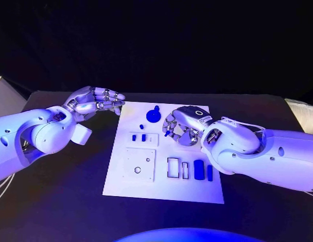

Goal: Assemble the parts on the task board

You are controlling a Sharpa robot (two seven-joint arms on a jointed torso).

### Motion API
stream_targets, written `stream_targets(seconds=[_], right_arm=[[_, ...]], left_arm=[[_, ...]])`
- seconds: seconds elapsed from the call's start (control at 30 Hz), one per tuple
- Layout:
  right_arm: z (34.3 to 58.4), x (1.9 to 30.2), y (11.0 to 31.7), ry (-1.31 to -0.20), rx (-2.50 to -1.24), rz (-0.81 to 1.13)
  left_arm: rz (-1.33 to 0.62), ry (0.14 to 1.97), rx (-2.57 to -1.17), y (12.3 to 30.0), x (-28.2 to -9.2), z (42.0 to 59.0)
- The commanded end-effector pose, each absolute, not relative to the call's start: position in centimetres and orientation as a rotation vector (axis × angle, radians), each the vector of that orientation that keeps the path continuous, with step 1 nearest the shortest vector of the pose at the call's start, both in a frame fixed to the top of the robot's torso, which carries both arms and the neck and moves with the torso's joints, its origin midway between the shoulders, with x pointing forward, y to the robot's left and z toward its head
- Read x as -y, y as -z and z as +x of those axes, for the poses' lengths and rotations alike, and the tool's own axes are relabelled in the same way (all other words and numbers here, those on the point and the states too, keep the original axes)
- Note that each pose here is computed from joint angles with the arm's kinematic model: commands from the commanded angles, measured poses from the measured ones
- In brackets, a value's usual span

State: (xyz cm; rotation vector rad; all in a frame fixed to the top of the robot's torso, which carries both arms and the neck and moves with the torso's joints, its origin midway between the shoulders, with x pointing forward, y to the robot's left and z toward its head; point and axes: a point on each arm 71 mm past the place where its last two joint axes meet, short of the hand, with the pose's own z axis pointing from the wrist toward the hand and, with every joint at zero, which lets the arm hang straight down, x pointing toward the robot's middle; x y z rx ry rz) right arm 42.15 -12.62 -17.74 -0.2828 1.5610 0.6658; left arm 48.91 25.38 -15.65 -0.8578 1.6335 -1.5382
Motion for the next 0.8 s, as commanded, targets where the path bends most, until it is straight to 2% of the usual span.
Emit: stream_targets(seconds=[0.03, 0.4, 0.8], right_arm=[[41.7, 11.5, 18.3, -0.673, -1.555, -0.347], [40.8, 8.3, 20.8, -0.723, -1.605, -0.406], [40.3, 7.2, 21.7, -0.735, -1.623, -0.421]], left_arm=[[-0.846, 1.558, -1.641, 15.6, -25.0, 48.8], [-0.842, 1.566, -1.647, 15.6, -24.5, 48.8], [-0.84, 1.57, -1.651, 15.6, -24.3, 48.8]])
